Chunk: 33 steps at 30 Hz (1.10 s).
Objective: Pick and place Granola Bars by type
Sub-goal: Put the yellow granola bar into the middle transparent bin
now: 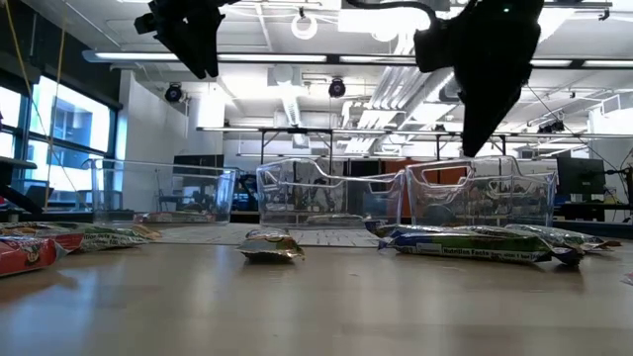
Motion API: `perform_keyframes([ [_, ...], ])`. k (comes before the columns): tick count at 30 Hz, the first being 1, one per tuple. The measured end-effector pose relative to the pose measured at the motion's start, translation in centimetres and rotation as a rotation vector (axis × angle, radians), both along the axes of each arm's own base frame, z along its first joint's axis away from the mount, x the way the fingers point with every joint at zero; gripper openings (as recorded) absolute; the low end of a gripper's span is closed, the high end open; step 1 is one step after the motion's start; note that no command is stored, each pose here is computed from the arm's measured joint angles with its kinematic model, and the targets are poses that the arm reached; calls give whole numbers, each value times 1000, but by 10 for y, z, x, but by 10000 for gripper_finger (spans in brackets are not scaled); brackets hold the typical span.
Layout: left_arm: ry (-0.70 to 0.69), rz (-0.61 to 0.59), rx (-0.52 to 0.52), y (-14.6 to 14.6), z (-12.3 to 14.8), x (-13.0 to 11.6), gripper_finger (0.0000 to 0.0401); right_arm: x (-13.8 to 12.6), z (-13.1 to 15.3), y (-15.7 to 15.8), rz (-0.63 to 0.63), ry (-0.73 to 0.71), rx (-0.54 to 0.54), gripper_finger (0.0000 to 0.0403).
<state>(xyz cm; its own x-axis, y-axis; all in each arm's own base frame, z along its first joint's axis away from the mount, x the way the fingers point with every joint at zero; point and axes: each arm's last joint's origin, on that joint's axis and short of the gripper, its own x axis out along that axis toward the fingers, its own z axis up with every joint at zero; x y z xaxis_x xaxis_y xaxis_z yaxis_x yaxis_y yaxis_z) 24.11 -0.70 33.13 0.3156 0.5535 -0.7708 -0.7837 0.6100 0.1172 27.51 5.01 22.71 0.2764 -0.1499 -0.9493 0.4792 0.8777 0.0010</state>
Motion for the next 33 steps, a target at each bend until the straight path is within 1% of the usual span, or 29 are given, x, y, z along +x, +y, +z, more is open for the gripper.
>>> perform_keyframes([
  [5, 1, 0, 0, 0, 0, 0, 140, 2, -7, 1, -24, 30, -26, 134],
  [10, 13, -15, 7, 0, 0, 0, 140, 5, -17, 3, -11, 86, 16, 134],
  [14, 19, -23, 10, 0, 0, 0, 140, 6, -27, 3, -4, 132, -47, 134],
  [17, 27, -35, 15, 0, 0, 0, 140, 8, -35, 4, -3, 172, -40, 134],
  [19, 29, -38, 16, 0, 0, 0, 140, 9, -38, 4, -29, 183, -15, 134],
  [22, 29, -38, 16, 0, 0, 0, 140, 11, -43, 4, -61, 196, -12, 134],
  [26, 30, -38, 16, 0, 0, 0, 140, 13, -51, 4, -162, 208, -1, 134],
  [31, 31, -38, 16, 0, 0, 0, 140, 17, -64, 4, -207, 227, -51, 134],
  [33, 30, -38, 16, 0, 0, 0, 140, 18, -68, 3, -233, 235, -54, 134],
])
